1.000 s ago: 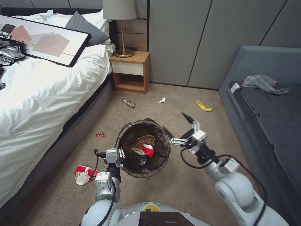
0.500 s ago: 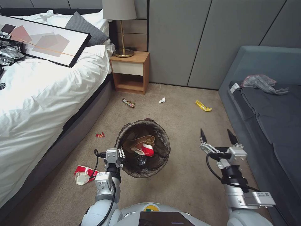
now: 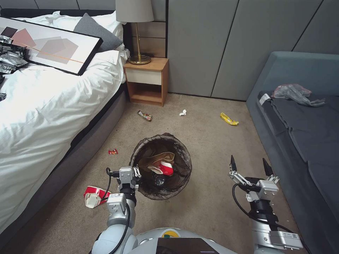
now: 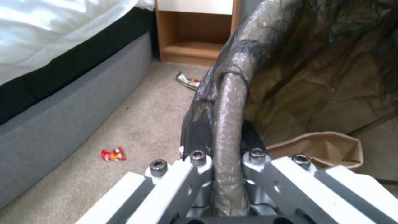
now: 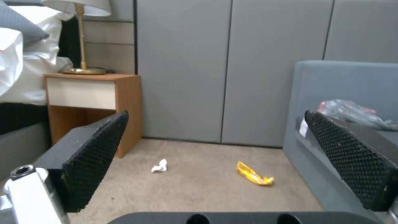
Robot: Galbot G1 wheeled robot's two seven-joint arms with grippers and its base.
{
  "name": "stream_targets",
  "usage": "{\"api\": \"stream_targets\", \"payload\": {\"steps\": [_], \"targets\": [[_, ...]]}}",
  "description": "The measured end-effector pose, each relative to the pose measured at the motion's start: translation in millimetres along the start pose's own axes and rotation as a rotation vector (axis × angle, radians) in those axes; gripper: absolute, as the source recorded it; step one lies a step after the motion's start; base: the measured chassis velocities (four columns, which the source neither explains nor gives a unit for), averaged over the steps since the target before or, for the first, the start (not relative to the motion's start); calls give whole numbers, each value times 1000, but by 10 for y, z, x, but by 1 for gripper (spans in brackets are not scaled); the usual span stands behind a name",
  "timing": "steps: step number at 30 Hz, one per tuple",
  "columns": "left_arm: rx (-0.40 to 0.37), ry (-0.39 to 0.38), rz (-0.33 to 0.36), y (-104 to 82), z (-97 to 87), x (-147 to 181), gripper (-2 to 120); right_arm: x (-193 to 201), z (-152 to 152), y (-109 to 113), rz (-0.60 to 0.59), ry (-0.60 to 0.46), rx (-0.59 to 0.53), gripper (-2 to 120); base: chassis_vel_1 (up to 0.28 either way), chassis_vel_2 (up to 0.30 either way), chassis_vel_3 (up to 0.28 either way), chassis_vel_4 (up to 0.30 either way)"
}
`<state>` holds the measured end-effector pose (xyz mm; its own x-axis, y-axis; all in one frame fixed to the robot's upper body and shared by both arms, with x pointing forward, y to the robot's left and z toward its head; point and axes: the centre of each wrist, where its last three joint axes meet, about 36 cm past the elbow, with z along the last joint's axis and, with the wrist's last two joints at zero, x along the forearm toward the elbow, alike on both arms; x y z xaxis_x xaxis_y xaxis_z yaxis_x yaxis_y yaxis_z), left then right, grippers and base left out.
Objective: Pick up the trash bin, then pick up the garbage from the floor and place it into the trash bin.
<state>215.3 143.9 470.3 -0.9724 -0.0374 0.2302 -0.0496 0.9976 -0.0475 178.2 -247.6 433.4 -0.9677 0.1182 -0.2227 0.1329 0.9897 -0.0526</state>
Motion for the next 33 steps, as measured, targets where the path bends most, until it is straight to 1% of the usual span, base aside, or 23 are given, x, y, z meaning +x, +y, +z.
{"api": "stream_targets", "payload": {"steps": [15, 25, 33], "targets": [[0, 0, 0, 0, 0, 0, 0, -56, 35, 5, -31, -21, -11, 100, 0, 0, 0, 0], [0, 0, 0, 0, 0, 0, 0, -115, 32, -21, -29, -32, -12, 100, 0, 0, 0, 0], [0, 0, 0, 0, 0, 0, 0, -164, 25, -61, -32, -40, -11, 100, -126, 130, 137, -133]]}}
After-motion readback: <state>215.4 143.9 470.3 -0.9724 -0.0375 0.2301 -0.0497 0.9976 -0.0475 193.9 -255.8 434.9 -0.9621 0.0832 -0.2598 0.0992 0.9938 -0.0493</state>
